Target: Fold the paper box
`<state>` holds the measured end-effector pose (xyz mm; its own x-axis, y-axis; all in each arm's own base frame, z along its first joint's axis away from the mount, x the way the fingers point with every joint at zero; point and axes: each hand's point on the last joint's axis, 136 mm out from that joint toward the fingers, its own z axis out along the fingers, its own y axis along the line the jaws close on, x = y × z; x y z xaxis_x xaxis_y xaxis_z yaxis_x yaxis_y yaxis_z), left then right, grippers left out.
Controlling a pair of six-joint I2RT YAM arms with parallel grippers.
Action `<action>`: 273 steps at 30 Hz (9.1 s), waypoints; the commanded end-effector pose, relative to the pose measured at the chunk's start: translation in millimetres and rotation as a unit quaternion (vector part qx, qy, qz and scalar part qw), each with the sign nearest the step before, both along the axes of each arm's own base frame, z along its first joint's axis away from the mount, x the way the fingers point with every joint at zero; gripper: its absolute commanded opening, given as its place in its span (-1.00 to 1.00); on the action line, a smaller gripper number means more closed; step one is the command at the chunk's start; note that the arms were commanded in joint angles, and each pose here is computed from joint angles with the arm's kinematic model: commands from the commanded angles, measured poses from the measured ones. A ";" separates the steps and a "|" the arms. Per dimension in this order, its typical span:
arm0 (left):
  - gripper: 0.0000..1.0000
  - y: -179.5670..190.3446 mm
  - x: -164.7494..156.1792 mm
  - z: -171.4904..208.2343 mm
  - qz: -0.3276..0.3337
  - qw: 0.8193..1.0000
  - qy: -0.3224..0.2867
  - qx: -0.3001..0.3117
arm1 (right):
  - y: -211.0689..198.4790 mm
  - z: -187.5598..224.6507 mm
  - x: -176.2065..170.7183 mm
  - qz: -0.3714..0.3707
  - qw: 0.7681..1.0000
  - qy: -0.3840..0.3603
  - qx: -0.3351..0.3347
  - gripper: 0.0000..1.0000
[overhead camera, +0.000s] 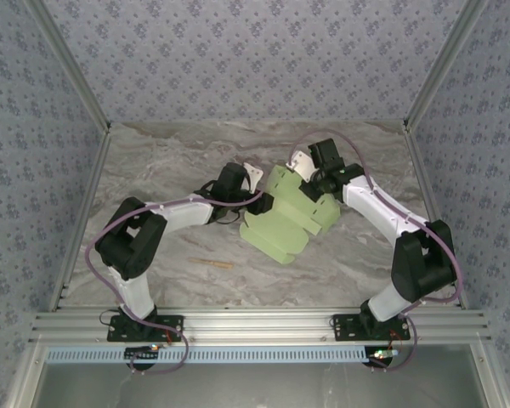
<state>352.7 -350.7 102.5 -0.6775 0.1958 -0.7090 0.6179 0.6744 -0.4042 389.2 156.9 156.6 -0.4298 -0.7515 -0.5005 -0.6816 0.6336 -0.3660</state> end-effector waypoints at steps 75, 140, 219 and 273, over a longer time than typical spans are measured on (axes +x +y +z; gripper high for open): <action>0.07 105.3 36.9 8.5 0.137 0.988 0.055 -0.052 | 61.6 14.4 15.6 0.201 0.872 -0.333 -0.298 -0.95; -0.16 13.2 39.3 -13.2 -0.184 0.980 -0.017 -0.076 | 46.8 -40.7 39.9 0.257 0.870 -0.329 -0.263 -0.93; -0.17 17.9 97.9 -36.4 0.108 0.993 -0.053 0.015 | 48.2 -45.2 35.9 0.252 0.907 -0.256 -0.221 -0.96; -0.91 44.0 97.0 -20.3 0.191 0.973 -0.118 0.060 | 46.6 -24.1 39.7 0.191 0.925 -0.258 -0.204 -0.74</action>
<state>434.1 -333.3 73.5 -0.5743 0.0747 -0.8152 0.4144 0.8854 -0.2108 428.9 216.7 122.1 0.1876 -0.9610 -0.2030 -0.4909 0.0872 -0.8669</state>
